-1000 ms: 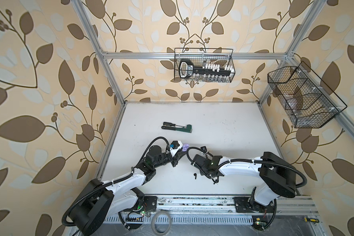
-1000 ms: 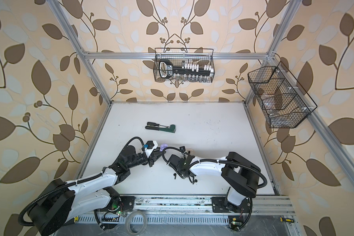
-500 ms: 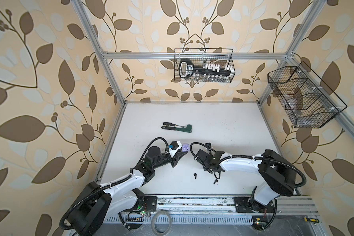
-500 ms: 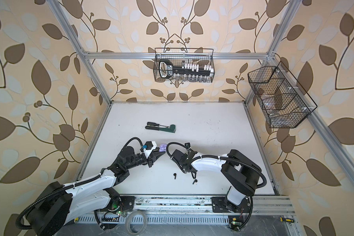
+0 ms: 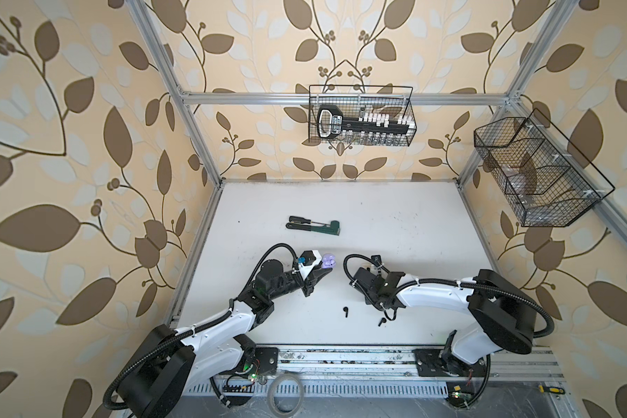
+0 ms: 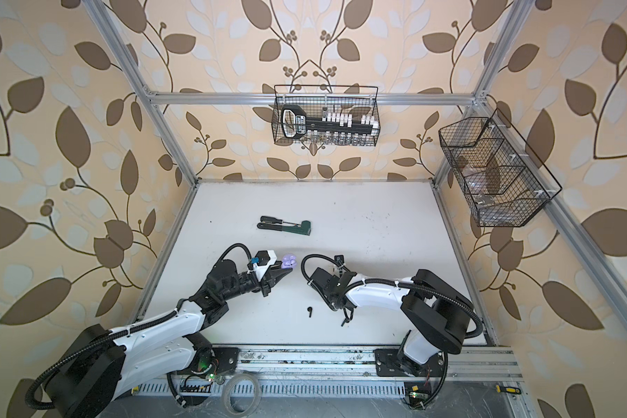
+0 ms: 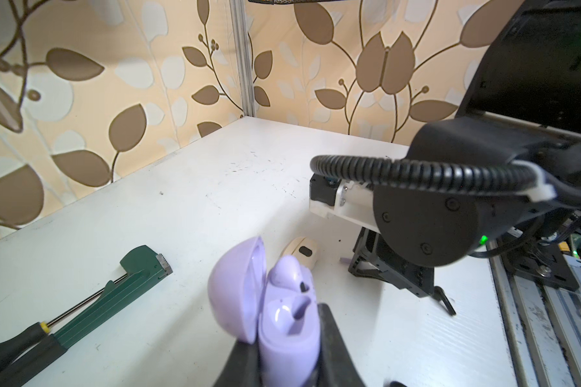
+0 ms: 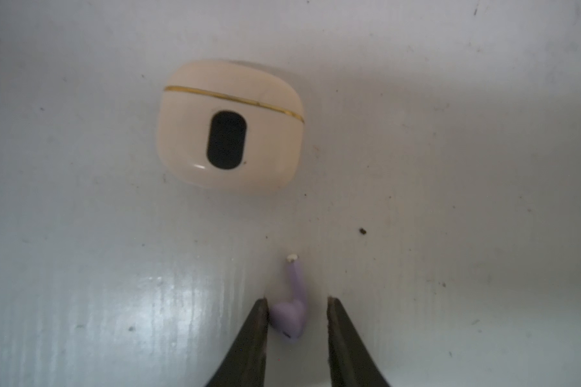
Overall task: Insert wireless bluetooth earbuds into charging case
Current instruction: Rotate the wireless bluetooth earbud at the center of the table.
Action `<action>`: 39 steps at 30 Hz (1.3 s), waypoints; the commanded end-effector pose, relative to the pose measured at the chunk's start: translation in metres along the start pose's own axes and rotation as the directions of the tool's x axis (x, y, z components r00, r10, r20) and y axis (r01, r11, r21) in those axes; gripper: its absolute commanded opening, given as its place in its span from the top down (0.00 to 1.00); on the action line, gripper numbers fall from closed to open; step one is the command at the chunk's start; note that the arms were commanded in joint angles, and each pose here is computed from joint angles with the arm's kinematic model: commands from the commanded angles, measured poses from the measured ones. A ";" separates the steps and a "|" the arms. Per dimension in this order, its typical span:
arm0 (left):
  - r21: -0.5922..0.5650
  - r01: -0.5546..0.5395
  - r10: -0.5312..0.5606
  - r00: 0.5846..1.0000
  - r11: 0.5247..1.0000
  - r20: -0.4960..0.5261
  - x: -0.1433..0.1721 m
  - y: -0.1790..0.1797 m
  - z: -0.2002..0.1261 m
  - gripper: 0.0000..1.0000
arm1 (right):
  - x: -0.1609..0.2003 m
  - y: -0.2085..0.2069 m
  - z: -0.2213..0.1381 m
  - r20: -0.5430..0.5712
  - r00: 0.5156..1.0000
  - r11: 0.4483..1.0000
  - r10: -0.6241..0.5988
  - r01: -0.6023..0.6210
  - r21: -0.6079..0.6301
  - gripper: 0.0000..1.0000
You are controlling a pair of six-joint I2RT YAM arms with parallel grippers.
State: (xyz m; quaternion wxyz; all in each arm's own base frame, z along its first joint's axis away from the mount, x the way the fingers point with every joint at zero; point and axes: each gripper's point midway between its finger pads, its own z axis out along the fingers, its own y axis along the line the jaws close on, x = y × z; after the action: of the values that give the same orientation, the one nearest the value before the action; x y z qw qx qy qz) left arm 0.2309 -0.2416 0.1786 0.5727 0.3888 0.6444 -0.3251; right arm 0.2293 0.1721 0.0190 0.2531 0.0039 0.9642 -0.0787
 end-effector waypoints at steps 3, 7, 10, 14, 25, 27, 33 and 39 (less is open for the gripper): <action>0.026 -0.016 0.016 0.999 1.000 0.038 -0.010 -0.006 -0.003 1.00 | 0.036 -0.036 0.011 -0.124 0.992 0.993 -0.025 0.038 0.108 0.70; 0.025 -0.017 0.016 0.999 1.000 0.039 -0.010 -0.006 -0.003 1.00 | 0.037 -0.046 0.013 -0.133 0.991 0.991 -0.012 0.029 0.129 0.73; 0.024 -0.017 0.017 0.999 1.000 0.039 -0.010 -0.005 -0.003 1.00 | 0.037 -0.052 0.014 -0.136 0.991 0.991 0.001 0.018 0.135 0.74; 0.025 -0.017 0.017 0.999 1.000 0.039 -0.010 -0.005 -0.003 1.00 | 0.035 -0.053 0.009 -0.129 0.992 0.992 0.004 0.012 0.124 0.70; 0.027 -0.020 0.018 0.999 0.999 0.042 -0.011 -0.007 -0.004 1.00 | 0.031 -0.064 0.013 -0.145 0.989 0.990 0.022 -0.002 0.139 0.70; 0.025 -0.020 0.019 0.999 0.999 0.042 -0.011 -0.006 -0.005 1.00 | 0.028 -0.065 0.014 -0.141 0.990 0.990 0.029 -0.008 0.144 0.71; 0.024 -0.021 0.020 0.999 1.000 0.041 -0.010 -0.006 -0.005 1.00 | 0.014 -0.067 0.012 -0.127 0.991 0.991 0.047 -0.031 0.129 0.75; 0.059 -0.026 0.023 0.999 0.998 0.044 -0.011 -0.012 -0.004 1.00 | -0.013 -0.056 -0.019 -0.066 0.996 0.998 0.065 -0.064 0.005 0.66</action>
State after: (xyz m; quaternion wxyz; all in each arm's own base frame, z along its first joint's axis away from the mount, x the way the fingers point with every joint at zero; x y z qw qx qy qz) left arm 0.2275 -0.2411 0.1818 0.5748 0.3912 0.6394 -0.3281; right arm 0.2276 0.1103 0.0310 0.2202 0.0480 0.9683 -0.1074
